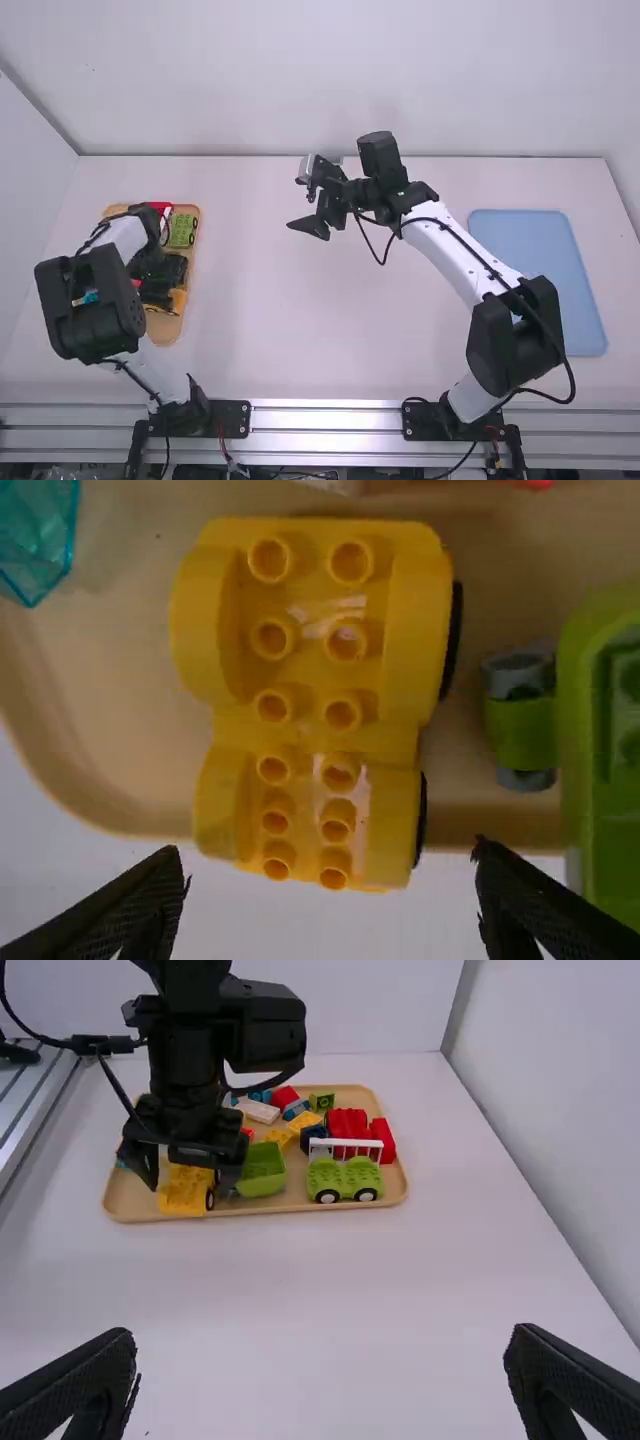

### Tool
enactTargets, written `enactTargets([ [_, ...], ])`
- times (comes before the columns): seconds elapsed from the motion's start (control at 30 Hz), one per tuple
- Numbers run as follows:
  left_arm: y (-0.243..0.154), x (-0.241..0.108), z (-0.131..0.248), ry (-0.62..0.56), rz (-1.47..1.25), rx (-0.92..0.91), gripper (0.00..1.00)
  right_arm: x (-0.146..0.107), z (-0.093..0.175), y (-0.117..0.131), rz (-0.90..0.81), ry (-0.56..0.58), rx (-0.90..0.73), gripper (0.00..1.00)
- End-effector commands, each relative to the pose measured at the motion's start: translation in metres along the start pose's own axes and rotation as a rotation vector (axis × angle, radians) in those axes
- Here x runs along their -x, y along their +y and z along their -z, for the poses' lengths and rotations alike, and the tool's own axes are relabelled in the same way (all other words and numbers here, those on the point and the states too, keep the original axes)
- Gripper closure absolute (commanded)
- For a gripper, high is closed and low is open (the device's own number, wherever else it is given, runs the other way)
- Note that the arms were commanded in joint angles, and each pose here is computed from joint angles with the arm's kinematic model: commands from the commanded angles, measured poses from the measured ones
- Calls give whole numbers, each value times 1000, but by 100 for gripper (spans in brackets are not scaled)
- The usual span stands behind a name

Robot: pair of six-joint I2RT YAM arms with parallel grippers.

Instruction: Assemble lego blocks to make yellow taxi

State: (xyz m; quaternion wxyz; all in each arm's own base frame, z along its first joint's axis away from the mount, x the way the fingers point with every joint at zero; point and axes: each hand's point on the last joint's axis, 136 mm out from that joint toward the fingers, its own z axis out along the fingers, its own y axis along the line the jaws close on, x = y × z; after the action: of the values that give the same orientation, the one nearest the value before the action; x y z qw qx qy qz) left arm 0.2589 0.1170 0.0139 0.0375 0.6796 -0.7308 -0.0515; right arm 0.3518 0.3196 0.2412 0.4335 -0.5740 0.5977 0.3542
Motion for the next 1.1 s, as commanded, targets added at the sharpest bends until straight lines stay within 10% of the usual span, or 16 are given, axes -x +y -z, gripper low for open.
enactTargets([
  [0.0, 6, 3, -3, -17, 3, 21, 22, 9, 0, -4, 15, -13, -5, 2],
  [0.77, -2, 1, -38, -36, -16, -75, 28, 9, 0, -4, 16, -14, -4, 2],
  [0.87, 3, -3, -36, -12, 61, -51, 1, 9, 0, -4, 16, -14, -4, 1],
  [1.07, 6, -2, -37, -17, 158, -41, 1, 9, 0, -4, 14, -12, -3, 2],
])
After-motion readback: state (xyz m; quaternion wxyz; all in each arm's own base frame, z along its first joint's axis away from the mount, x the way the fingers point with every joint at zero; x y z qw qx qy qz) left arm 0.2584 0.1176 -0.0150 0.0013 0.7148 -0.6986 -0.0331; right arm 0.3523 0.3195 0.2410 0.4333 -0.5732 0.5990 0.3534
